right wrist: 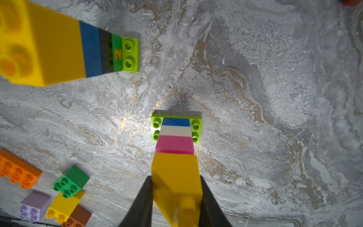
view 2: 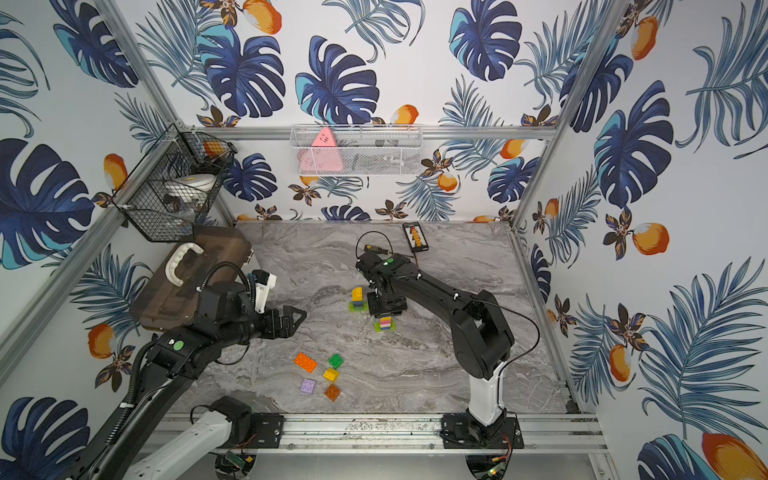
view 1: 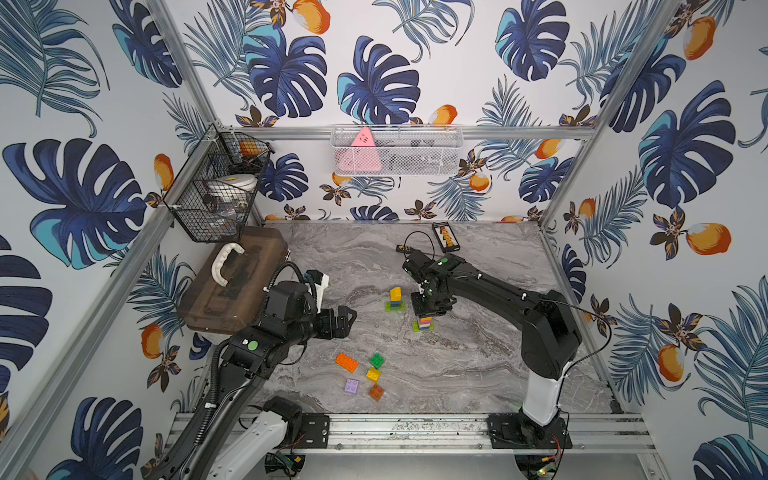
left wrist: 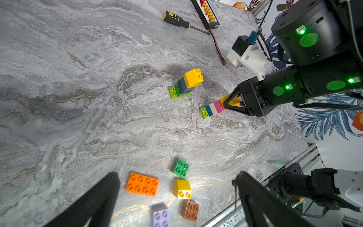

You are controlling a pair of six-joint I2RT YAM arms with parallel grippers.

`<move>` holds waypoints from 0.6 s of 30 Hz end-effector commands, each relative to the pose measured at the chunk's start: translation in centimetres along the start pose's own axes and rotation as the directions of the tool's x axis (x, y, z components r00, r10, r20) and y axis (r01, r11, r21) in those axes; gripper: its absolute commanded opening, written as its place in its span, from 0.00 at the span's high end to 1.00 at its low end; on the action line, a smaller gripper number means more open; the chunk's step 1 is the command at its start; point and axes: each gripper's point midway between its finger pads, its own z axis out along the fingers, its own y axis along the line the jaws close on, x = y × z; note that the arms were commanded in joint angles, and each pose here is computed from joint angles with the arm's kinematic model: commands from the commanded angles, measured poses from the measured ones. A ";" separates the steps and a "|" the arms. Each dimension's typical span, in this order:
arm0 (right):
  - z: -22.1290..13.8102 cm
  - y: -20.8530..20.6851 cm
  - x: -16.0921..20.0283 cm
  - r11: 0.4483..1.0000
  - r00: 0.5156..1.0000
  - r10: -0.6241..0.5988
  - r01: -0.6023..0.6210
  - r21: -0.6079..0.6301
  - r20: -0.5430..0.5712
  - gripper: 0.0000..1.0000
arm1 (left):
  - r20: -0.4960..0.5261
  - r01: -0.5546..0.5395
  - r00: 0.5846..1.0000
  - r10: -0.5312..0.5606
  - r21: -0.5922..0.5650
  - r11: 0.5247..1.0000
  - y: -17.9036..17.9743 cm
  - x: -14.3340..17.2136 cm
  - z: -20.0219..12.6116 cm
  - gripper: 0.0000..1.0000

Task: Assemble the number 1 with lego
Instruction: Assemble the lego brick with the lego brick.

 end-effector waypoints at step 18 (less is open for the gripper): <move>0.7 -0.7 -0.1 1.000 0.999 0.016 -0.017 0.017 0.040 0.91 | 0.022 -0.005 1.000 0.005 0.002 1.000 -0.2 -0.5 -0.2 0.01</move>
